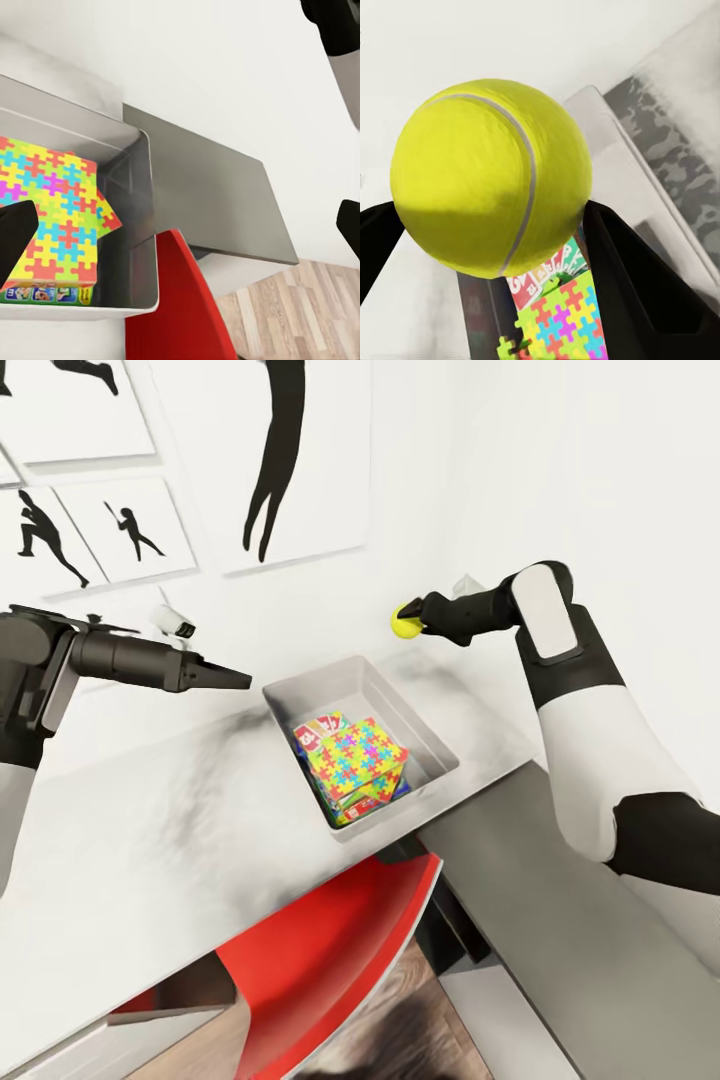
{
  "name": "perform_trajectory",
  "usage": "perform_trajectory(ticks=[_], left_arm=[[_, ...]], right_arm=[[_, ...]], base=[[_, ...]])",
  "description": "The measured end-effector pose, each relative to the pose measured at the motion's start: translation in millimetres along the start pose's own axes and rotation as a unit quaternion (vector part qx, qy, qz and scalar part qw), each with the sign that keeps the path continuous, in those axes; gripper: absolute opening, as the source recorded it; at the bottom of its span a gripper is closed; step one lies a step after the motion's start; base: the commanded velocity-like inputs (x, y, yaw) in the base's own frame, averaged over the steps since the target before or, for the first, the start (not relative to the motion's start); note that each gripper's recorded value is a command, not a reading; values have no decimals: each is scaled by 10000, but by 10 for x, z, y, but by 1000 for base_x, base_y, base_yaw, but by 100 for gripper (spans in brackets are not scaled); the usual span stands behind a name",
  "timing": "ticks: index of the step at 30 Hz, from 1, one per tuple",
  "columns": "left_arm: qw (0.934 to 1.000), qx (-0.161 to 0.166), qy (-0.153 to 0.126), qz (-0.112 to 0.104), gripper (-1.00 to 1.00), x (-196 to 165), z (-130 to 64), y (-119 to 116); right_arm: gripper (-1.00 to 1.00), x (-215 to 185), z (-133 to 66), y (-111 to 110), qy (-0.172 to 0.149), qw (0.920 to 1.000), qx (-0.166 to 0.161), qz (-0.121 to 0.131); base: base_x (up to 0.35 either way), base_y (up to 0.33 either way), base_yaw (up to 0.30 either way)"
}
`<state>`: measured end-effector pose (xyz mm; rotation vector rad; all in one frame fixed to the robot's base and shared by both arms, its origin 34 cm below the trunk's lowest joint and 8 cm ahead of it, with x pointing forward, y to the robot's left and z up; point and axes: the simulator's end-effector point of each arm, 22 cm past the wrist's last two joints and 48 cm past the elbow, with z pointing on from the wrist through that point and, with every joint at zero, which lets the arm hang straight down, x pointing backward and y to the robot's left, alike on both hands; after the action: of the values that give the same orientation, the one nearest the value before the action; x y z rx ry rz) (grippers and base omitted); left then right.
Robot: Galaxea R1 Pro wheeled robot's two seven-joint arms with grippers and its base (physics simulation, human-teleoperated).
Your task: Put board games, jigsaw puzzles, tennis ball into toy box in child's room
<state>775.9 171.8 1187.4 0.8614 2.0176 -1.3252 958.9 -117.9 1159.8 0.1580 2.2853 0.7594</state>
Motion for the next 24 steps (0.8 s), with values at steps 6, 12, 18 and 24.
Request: perform_trajectory(ticks=[6,12,18,24], left_arm=[[10000,-16,-10,36,100,-30,-26,-46],[10000,-19,12,-41,100,50,-23,-52],[9996,-118,43,-256,100,235,-103,26],[9991,-219,-41,-359,100,303,-240,58]], right_arm=[[-100,60,-9,10,43,10000,8,4],[-100,124,3,220,94,9999,-115,-50],[-100,146,-17,382,103,9997,-207,-93],[-100,239,-2,560,183,9991,-206,-324]], base=[[-8,0,40],[-1,0,62],[0,0,64],[0,0,66]])
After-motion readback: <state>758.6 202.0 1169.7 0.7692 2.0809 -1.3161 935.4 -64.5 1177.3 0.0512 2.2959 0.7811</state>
